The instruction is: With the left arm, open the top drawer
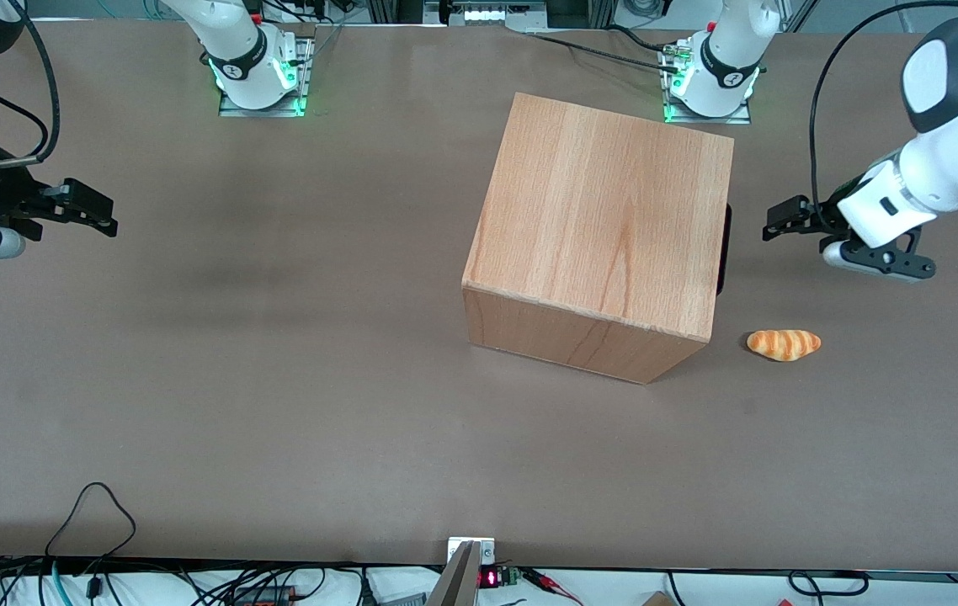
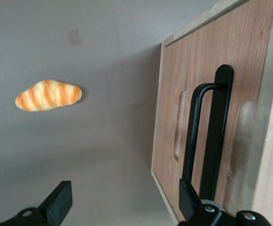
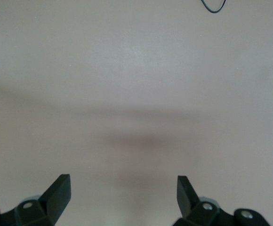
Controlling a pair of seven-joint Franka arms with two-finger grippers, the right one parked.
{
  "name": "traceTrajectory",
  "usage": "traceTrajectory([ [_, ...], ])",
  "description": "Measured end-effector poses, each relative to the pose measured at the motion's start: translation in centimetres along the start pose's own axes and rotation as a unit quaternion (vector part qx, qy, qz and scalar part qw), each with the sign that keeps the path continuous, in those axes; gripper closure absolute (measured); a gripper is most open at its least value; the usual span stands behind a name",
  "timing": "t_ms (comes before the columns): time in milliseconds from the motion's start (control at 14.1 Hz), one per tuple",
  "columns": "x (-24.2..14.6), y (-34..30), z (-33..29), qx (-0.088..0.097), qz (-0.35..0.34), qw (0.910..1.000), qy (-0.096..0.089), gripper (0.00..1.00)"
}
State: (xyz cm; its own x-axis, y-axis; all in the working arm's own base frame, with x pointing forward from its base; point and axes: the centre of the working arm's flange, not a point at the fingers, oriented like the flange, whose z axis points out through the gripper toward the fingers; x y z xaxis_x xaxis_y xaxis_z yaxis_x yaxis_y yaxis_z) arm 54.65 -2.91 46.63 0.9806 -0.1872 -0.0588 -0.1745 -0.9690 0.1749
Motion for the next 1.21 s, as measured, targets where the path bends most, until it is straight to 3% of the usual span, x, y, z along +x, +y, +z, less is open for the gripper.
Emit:
traceTrajectory([
  [567, 1.0, 1.1, 4.3, -0.079, 0.0, 0.9968, -0.011, 0.0],
  [1206, 1.7, 0.8, 6.3, -0.077, 0.02, 0.9968, -0.001, 0.0],
])
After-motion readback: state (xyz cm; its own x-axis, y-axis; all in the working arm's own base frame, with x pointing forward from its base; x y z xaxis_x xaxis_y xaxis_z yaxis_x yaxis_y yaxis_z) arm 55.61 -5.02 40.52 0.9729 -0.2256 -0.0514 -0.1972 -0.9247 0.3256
